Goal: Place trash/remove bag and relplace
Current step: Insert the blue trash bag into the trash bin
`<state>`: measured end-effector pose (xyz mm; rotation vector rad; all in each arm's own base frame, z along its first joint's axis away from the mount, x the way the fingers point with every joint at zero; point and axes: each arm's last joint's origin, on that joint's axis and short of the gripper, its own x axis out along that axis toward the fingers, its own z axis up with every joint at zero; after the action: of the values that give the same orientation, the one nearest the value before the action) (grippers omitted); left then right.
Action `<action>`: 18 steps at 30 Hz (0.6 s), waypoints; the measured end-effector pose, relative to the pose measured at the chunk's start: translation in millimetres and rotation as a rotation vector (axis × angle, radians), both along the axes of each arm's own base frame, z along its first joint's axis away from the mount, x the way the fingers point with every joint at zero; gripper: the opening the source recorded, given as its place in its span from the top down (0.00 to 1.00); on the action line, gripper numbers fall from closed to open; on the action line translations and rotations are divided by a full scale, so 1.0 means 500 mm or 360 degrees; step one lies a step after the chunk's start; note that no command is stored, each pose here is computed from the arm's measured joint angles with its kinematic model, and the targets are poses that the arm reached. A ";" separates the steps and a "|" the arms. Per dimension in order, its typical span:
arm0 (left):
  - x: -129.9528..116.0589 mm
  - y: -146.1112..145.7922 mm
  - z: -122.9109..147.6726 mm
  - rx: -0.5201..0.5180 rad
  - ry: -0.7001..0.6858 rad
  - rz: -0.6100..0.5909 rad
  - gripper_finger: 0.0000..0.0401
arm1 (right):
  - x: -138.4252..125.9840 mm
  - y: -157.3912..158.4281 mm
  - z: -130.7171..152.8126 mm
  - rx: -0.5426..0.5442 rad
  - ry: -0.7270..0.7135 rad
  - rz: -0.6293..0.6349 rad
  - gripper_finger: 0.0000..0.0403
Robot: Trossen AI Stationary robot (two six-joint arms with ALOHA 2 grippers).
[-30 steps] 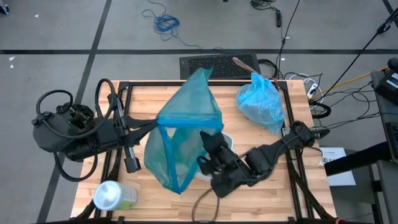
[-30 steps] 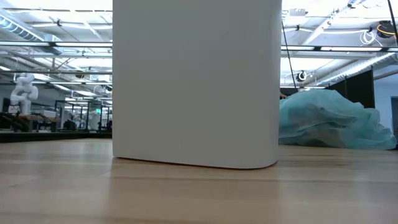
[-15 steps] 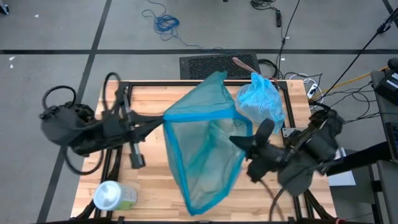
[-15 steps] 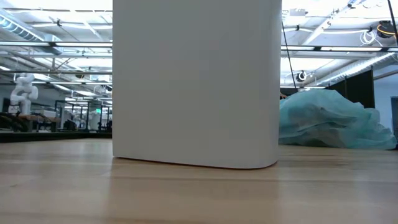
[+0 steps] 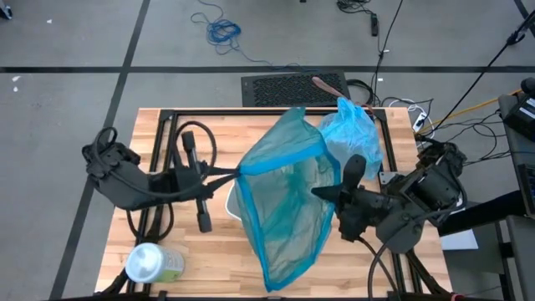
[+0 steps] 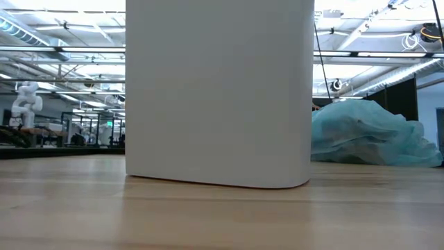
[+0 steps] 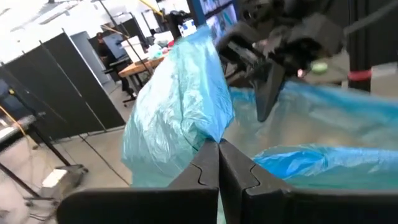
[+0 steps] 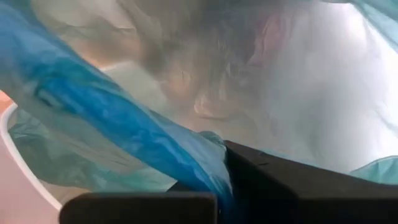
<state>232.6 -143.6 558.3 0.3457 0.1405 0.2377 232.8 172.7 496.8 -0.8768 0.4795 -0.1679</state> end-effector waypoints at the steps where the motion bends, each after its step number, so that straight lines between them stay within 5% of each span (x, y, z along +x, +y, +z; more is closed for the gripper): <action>1: 0.000 0.000 -0.002 0.0032 0.0019 -0.0002 0.99 | 0.000 0.000 0.000 0.0000 -0.0001 -0.0001 1.00; 12: -0.004 -0.003 -0.001 0.0097 0.0038 -0.0017 0.70 | 0.000 0.001 -0.001 0.0050 0.0002 0.0017 1.00; 18: -0.008 0.000 0.003 0.0086 0.0021 -0.0019 0.65 | 0.000 0.001 -0.001 0.0049 0.0003 0.0017 1.00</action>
<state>228.7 -143.6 559.8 0.4019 0.1454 0.2280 232.8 173.3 496.4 -0.8494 0.4782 -0.1496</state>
